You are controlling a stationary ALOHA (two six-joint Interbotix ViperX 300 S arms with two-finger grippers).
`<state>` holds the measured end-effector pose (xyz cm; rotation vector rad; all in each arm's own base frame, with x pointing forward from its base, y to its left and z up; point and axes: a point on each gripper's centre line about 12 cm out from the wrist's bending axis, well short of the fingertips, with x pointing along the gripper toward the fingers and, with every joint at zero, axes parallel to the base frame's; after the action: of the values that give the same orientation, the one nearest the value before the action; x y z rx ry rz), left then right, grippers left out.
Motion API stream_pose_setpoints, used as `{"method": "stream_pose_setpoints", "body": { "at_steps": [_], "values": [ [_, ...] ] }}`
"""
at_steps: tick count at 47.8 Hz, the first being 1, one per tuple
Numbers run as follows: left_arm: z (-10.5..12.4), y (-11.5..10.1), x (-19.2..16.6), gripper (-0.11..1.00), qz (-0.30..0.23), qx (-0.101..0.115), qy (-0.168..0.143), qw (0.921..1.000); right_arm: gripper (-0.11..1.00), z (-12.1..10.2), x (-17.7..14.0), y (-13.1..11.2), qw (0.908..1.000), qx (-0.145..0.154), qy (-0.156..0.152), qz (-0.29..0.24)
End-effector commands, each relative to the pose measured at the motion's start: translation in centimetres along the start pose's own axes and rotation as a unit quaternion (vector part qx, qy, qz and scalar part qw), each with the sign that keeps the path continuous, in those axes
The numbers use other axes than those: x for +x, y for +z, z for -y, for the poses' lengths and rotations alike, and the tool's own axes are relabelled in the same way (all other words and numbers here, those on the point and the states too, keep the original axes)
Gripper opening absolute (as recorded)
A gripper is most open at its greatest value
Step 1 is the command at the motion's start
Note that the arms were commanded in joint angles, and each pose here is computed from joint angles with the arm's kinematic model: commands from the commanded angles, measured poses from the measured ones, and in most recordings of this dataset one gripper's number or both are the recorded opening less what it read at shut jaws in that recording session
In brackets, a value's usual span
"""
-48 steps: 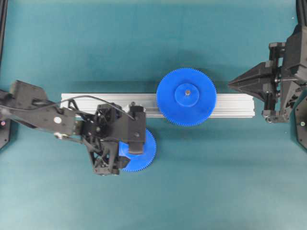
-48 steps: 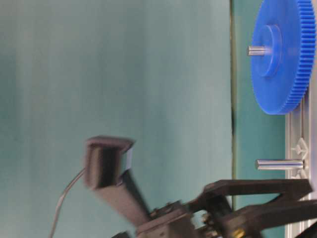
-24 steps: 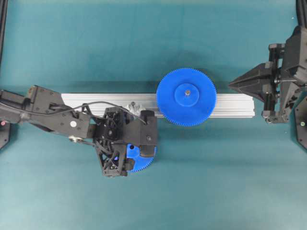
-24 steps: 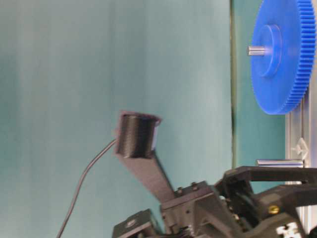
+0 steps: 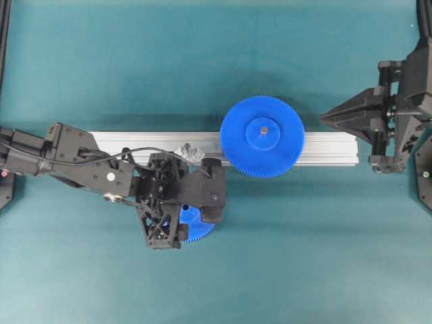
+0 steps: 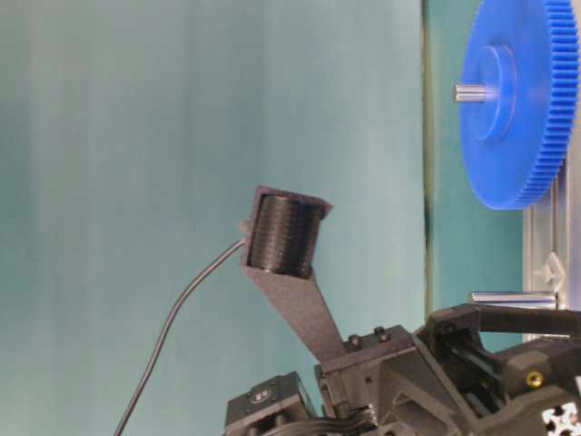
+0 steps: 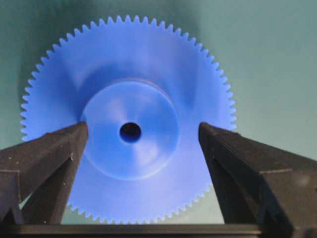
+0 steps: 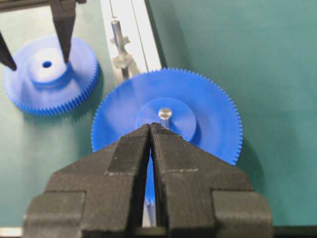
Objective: Insert the small gear onto the shaft.
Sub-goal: 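Close the left gripper on the small blue gear's hub and grip it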
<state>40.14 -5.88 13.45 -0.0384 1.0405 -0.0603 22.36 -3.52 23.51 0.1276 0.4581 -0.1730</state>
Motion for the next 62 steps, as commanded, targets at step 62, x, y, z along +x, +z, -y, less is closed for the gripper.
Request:
{"method": "stream_pose_setpoints", "body": {
  "at_steps": [62],
  "values": [
    [-0.5, -1.2, 0.9, 0.92, -0.048, 0.002, 0.009, 0.9988, 0.11, -0.5, -1.9, -0.1, 0.9992, 0.018, 0.014, 0.034]
  ]
}}
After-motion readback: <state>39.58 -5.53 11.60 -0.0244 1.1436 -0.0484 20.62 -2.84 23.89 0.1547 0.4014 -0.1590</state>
